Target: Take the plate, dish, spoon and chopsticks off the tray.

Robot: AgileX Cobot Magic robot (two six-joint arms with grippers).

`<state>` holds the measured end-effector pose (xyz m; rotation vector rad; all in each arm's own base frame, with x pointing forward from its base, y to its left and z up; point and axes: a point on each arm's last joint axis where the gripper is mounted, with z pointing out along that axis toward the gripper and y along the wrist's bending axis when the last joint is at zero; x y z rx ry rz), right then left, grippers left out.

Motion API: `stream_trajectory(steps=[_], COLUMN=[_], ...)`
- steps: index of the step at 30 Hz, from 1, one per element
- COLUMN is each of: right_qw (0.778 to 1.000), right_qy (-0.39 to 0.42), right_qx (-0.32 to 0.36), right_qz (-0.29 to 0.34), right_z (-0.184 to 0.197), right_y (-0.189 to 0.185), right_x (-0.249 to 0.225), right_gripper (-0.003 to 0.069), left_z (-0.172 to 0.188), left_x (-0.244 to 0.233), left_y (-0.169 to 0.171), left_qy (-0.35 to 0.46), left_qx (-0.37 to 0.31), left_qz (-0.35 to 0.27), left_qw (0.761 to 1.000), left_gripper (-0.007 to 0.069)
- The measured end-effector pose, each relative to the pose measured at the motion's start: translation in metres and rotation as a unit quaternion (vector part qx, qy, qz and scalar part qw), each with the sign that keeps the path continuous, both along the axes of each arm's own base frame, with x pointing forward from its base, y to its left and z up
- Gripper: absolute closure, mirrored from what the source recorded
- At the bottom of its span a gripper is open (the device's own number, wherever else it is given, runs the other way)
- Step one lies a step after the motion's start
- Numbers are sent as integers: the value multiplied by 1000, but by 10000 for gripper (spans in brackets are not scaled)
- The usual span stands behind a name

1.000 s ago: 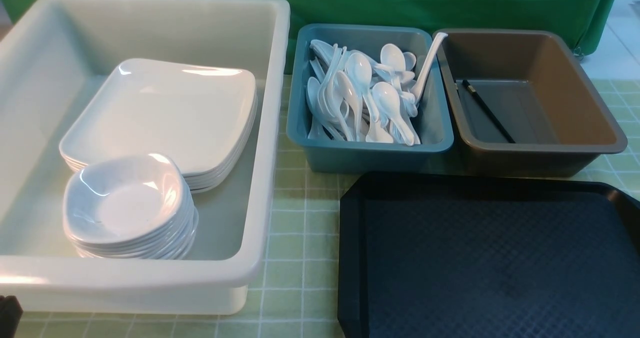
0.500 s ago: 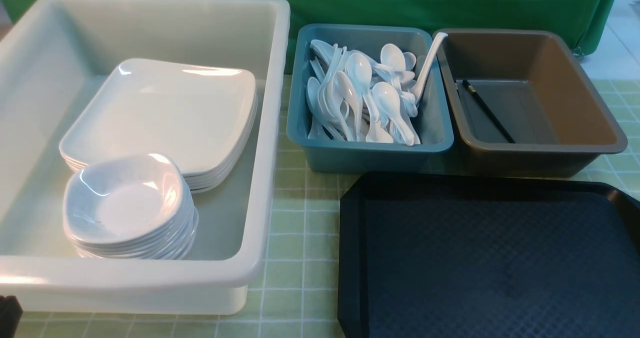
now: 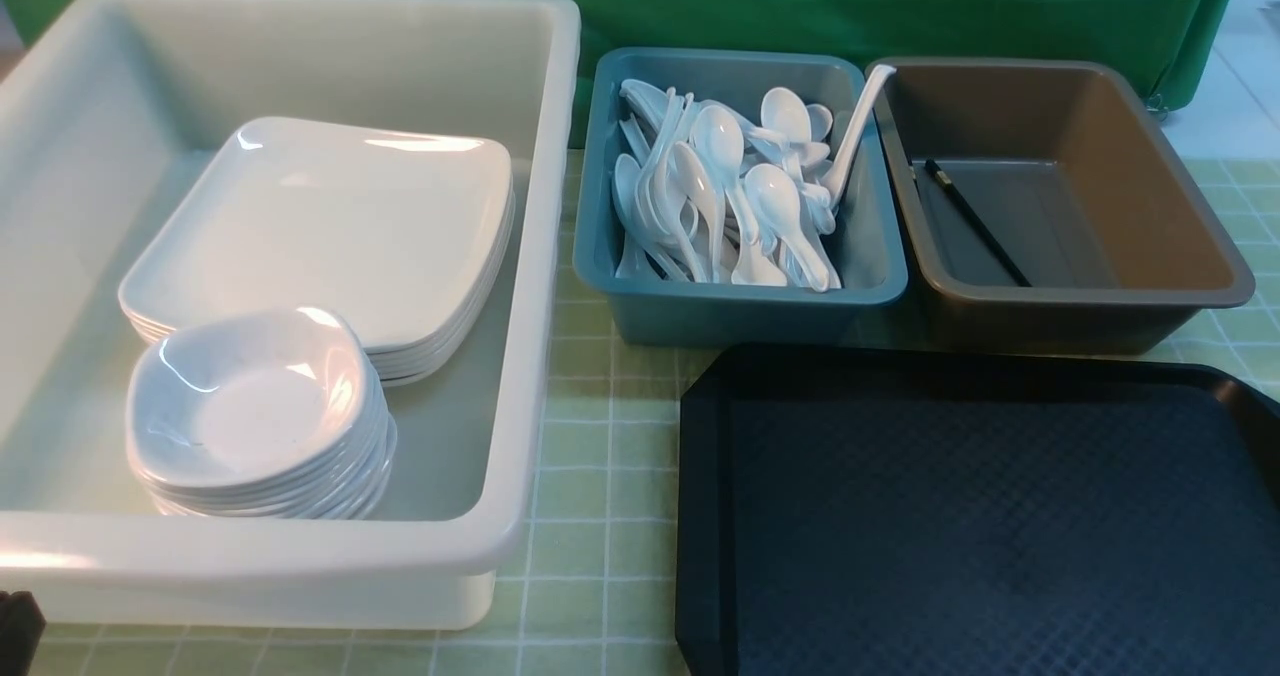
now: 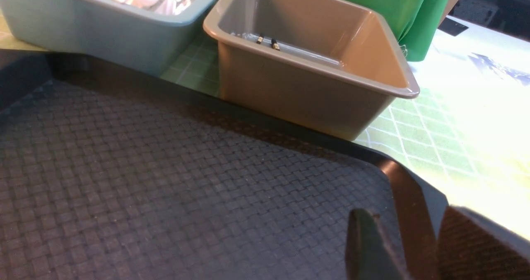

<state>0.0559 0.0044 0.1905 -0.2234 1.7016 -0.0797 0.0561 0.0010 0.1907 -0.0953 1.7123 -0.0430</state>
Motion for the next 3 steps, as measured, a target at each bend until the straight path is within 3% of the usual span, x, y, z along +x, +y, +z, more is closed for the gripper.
stream_trajectory(steps=[3], right_qw=[1000], right_qy=[0], right_qx=[0], right_qz=[0], right_z=[0], right_y=[0], right_x=[0], right_gripper=[418], left_z=[0], left_x=[0], left_y=[0], left_qy=[0], left_qx=[0], left_qz=[0], left_qw=[1000], left_gripper=[635])
